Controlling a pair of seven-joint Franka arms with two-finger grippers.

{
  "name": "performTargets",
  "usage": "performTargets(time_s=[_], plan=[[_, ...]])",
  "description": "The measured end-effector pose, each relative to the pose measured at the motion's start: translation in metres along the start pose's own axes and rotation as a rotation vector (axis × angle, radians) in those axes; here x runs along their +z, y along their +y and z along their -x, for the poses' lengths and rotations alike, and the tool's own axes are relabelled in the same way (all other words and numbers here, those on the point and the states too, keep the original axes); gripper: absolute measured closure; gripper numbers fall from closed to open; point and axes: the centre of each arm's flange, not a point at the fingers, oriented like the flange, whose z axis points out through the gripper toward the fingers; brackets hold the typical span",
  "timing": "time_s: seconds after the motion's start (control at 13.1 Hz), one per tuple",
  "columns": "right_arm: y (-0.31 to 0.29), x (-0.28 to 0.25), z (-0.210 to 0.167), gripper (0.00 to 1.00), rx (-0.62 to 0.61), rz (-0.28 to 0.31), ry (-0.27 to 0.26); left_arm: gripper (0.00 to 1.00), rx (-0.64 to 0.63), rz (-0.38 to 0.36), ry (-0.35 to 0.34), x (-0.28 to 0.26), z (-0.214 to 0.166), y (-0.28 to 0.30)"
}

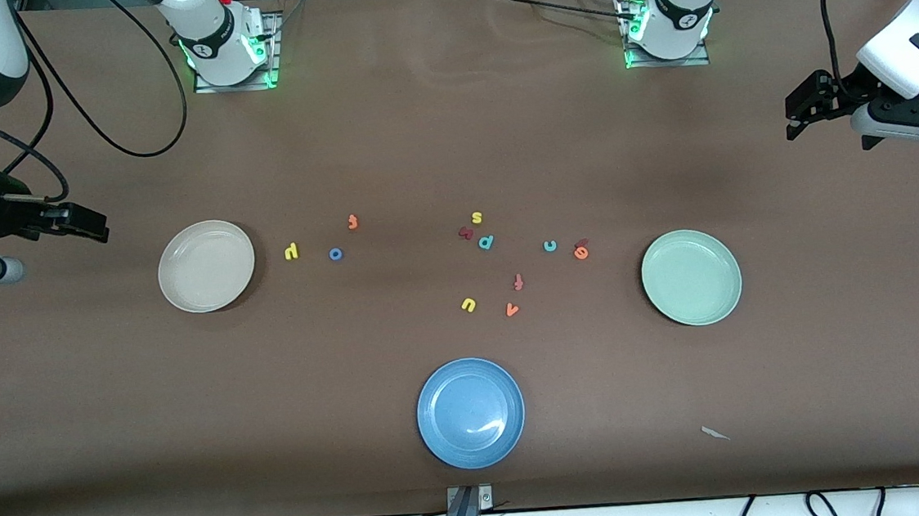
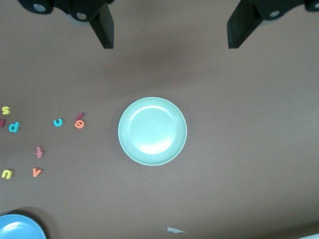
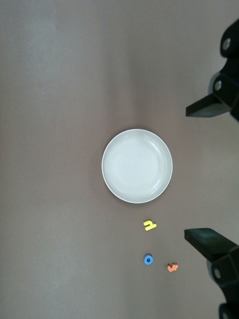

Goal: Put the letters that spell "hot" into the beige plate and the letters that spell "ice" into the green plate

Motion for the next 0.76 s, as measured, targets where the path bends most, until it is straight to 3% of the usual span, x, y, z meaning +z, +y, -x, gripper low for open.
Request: performTargets(time_s=[0.76], plan=[[-0.0028, 0.0014, 0.0004, 0.01, -0.002, -0.013, -0.005, 0.0, 0.004, -0.002, -0.005, 0.0024, 0.0, 0.0018]])
